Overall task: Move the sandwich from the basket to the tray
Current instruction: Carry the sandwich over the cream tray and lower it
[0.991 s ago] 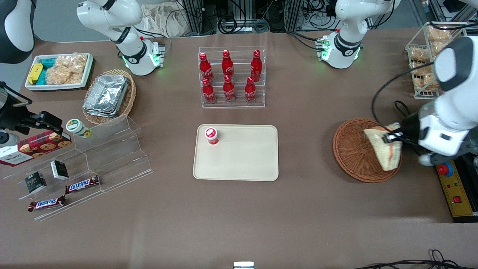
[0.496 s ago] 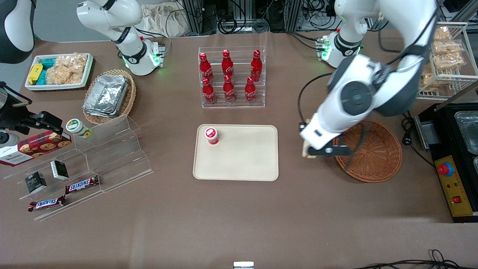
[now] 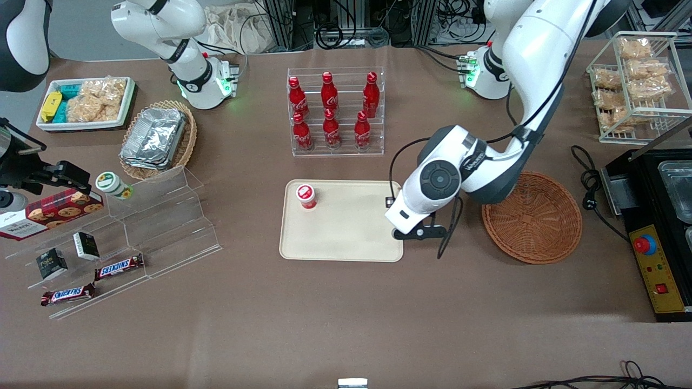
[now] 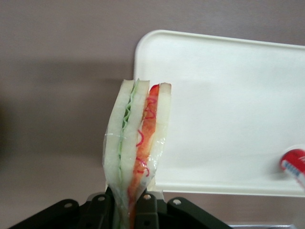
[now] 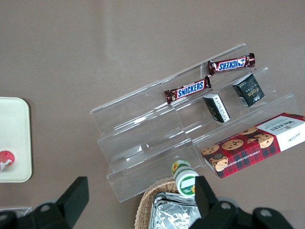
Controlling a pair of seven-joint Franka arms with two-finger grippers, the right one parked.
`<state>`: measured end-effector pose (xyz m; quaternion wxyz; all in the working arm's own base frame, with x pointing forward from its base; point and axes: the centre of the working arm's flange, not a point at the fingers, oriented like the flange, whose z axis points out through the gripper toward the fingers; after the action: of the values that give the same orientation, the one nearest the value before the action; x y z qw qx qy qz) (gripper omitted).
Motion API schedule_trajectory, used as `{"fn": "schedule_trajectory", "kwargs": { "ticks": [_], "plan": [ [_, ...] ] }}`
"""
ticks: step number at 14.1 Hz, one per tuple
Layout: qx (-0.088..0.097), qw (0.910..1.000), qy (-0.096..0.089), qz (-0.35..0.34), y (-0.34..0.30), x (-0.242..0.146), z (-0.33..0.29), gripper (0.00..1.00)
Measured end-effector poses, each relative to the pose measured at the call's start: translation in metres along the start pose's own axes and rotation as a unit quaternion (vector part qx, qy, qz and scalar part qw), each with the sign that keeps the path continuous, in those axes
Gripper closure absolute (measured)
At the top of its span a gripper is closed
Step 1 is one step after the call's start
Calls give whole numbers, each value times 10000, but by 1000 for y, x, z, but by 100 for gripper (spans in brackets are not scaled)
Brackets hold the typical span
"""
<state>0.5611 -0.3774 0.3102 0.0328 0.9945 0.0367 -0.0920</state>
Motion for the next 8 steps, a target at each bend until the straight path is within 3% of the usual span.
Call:
{"fn": "schedule_trajectory", "kwargs": {
  "ticks": [3, 5, 8],
  "plan": [
    [-61, 9999, 6, -98, 24, -9, 30, 82],
    [-28, 9998, 175, -70, 28, -5, 45, 82],
    [-23, 9997, 259, 17, 39, -8, 63, 84]
  ]
}}
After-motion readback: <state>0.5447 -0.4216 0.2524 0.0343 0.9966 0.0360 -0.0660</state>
